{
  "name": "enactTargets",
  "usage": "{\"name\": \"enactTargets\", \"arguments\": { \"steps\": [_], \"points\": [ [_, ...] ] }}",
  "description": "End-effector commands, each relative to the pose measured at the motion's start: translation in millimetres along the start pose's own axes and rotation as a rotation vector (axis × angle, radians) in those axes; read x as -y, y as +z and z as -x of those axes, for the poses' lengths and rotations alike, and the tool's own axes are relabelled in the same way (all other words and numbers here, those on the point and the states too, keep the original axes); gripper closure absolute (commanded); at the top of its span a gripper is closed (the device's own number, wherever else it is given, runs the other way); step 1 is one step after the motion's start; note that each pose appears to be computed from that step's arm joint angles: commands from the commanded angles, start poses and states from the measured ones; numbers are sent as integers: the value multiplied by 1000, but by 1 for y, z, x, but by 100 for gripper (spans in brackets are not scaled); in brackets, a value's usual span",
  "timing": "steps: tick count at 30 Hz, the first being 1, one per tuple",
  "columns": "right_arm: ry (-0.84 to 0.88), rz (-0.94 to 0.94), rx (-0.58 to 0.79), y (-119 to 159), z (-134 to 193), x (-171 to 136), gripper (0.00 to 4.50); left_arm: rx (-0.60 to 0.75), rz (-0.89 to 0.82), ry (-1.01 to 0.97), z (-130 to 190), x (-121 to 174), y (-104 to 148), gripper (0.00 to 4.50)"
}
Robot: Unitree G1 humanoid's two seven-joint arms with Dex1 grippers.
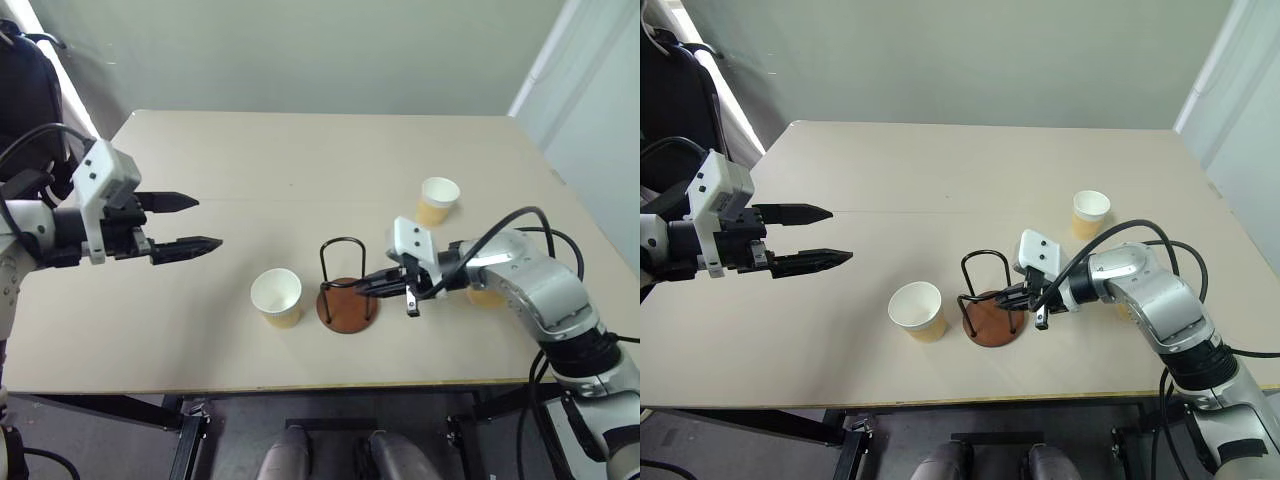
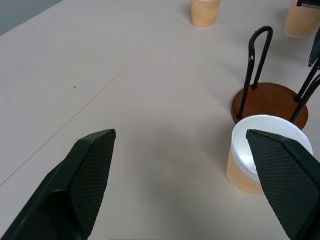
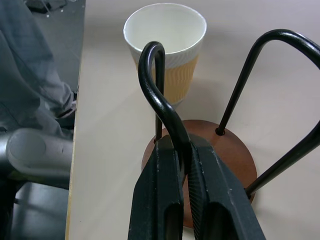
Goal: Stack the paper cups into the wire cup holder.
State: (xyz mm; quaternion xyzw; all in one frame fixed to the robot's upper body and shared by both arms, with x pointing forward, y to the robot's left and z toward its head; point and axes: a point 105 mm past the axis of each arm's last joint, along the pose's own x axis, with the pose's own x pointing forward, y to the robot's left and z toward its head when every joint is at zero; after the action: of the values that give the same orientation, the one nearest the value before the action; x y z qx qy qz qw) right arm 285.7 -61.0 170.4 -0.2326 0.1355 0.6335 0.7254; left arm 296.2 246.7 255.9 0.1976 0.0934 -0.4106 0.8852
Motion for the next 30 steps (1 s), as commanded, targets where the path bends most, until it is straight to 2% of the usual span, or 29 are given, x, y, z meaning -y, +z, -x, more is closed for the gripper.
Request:
{"name": "enactTargets", "arguments": {
  "steps": [1, 2, 9, 10, 12, 13, 15, 18, 20, 22, 25, 30],
  "points": [
    [-6, 43, -5, 3, 2, -3, 394, 12, -57, 23, 6, -3, 12, 0],
    [-2, 44, -7, 2, 2, -3, 378, 12, -58, 22, 6, -3, 12, 0],
    [2, 73, -20, 3, 11, -2, 116, 18, -64, 17, 4, -5, 15, 0],
    [3, 82, -26, 4, 13, -2, 95, 20, -65, 16, 4, -5, 15, 0],
    [6, 105, -39, 6, 21, -1, 23, 27, -70, 10, 2, -6, 17, 0],
    [4, 118, -44, 8, 27, 0, 5, 33, -74, 2, 2, -6, 20, 0],
    [-2, 146, -49, 15, 38, 3, 5, 48, -82, -15, 2, -5, 25, 0],
    [-40, 181, -3, 43, 69, 10, 5, 82, -86, -59, 4, -1, 36, 0],
    [-95, 191, 23, 58, 92, 16, 5, 85, -86, -114, 5, 7, 40, 0],
    [-197, 180, -11, 60, 122, 24, 5, 78, -88, -217, 4, 24, 42, 0],
    [-293, 86, -210, 18, 157, 22, 5, 8, -107, -324, -8, 47, 24, 0],
    [-355, -1, -398, -31, 173, 19, 5, 36, -120, -338, -21, 58, 13, 0]
  ]
}}
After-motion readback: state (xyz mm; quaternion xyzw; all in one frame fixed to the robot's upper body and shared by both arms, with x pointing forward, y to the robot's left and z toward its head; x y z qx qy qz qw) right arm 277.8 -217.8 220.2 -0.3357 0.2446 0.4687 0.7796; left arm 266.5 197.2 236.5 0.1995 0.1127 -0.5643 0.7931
